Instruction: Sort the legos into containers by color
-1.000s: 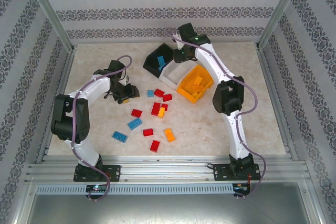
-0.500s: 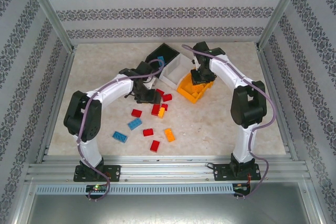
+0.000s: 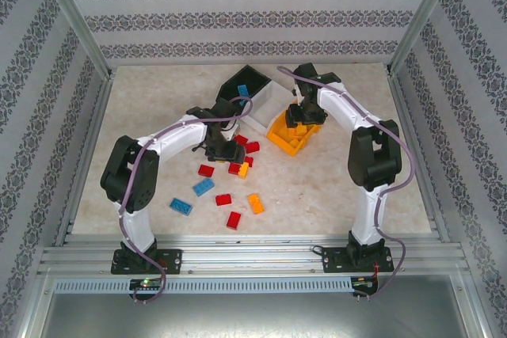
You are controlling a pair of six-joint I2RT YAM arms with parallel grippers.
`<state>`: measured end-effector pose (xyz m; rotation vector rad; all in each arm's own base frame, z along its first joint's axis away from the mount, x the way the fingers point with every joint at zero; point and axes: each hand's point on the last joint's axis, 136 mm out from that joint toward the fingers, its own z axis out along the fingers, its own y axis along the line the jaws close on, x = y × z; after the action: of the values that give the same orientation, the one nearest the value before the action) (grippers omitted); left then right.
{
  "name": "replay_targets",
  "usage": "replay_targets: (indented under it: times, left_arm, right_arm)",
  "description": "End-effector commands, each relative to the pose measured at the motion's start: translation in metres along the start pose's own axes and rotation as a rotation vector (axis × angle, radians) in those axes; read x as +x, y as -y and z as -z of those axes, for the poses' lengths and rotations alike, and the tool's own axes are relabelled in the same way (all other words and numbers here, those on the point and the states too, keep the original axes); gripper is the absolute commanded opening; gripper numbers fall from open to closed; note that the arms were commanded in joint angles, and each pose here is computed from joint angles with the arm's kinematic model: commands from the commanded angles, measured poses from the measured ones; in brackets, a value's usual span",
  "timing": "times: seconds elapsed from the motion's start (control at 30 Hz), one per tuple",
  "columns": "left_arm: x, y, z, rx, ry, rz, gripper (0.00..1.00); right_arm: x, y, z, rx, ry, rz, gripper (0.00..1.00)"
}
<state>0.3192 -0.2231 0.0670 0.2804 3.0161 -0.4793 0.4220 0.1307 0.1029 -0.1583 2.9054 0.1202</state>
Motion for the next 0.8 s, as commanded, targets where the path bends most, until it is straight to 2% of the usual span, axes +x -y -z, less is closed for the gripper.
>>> replay_targets:
  times: [0.0,0.2,0.37,0.57,0.77]
  left_arm:
    - [0.008,-0.012,-0.017,-0.074,-0.051,0.013,0.57]
    - [0.004,-0.014,-0.035,-0.075,-0.079,0.003,0.52]
    - [0.003,-0.019,-0.047,-0.088,-0.101,0.001,0.38]
    - [0.007,-0.021,-0.043,-0.089,-0.106,-0.004,0.21]
    - [0.016,-0.03,-0.028,-0.057,-0.087,0.037,0.08]
  right_arm:
    - [0.006,-0.003,0.035,-0.007,0.053,0.007,0.65]
    - [0.045,-0.04,0.052,-0.053,0.034,0.071,0.65]
    - [0.08,-0.096,0.038,-0.155,-0.048,0.108,0.68]
    - [0.084,-0.146,0.015,-0.203,-0.099,0.135,0.72]
    - [0.08,-0.164,-0.009,-0.243,-0.163,0.077,0.73]
